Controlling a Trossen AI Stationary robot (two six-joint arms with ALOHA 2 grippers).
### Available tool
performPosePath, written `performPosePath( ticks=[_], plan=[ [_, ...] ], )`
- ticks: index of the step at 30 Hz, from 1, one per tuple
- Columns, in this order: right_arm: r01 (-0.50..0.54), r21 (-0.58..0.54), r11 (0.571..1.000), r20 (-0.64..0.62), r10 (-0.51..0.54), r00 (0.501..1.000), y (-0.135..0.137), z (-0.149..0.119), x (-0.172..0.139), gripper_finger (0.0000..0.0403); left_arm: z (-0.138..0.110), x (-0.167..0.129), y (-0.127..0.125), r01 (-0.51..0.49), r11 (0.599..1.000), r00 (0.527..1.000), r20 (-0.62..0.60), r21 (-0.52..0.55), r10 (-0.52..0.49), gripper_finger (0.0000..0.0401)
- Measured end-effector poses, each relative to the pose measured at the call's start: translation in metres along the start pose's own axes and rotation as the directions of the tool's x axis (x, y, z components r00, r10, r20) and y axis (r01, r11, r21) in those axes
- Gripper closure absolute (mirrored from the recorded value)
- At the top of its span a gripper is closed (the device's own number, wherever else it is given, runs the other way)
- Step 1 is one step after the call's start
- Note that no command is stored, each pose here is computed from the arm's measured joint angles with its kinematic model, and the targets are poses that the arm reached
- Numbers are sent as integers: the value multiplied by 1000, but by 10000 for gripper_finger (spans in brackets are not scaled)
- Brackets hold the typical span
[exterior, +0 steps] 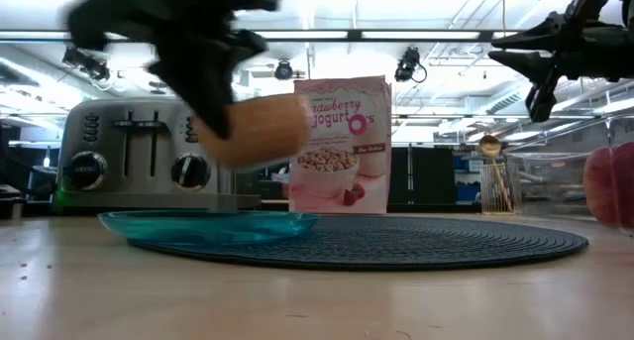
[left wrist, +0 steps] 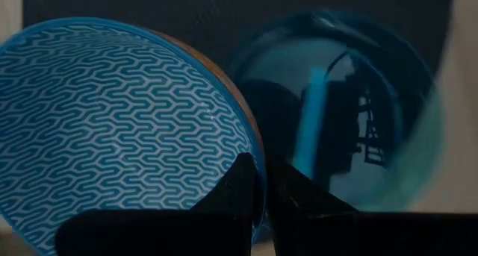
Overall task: Arrange a breakfast setting
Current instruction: Put the blue bowl on the blue table table mat to the top right of the blue plate
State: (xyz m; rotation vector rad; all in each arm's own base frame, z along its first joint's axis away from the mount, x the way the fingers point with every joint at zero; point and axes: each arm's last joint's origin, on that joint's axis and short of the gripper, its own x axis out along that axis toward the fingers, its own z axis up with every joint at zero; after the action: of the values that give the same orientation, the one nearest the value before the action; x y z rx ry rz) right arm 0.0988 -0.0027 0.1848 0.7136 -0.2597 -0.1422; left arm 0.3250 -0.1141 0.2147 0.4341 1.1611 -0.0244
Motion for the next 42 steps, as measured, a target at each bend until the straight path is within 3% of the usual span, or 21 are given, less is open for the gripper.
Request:
performPosePath(
  ticks=[5, 13, 27, 42],
  plan=[
    [0, -2, 1000, -1, 0, 1000, 0, 0, 0, 334, 7, 10, 31, 11, 999, 998, 67, 52, -14, 380],
    [-1, -15, 1000, -1, 1, 1000, 0, 0, 0, 334, 16, 19, 50, -7, 987, 986, 163, 161, -20, 381],
    [3, -11, 1000, -5, -3, 1000, 0, 0, 0, 334, 24, 51, 50, 37, 975, 977, 199, 218, -81, 381],
    [4, 13, 1000, -5, -4, 1000, 0, -1, 1, 334, 19, 74, 45, 109, 969, 980, 137, 223, -142, 381]
  ],
)
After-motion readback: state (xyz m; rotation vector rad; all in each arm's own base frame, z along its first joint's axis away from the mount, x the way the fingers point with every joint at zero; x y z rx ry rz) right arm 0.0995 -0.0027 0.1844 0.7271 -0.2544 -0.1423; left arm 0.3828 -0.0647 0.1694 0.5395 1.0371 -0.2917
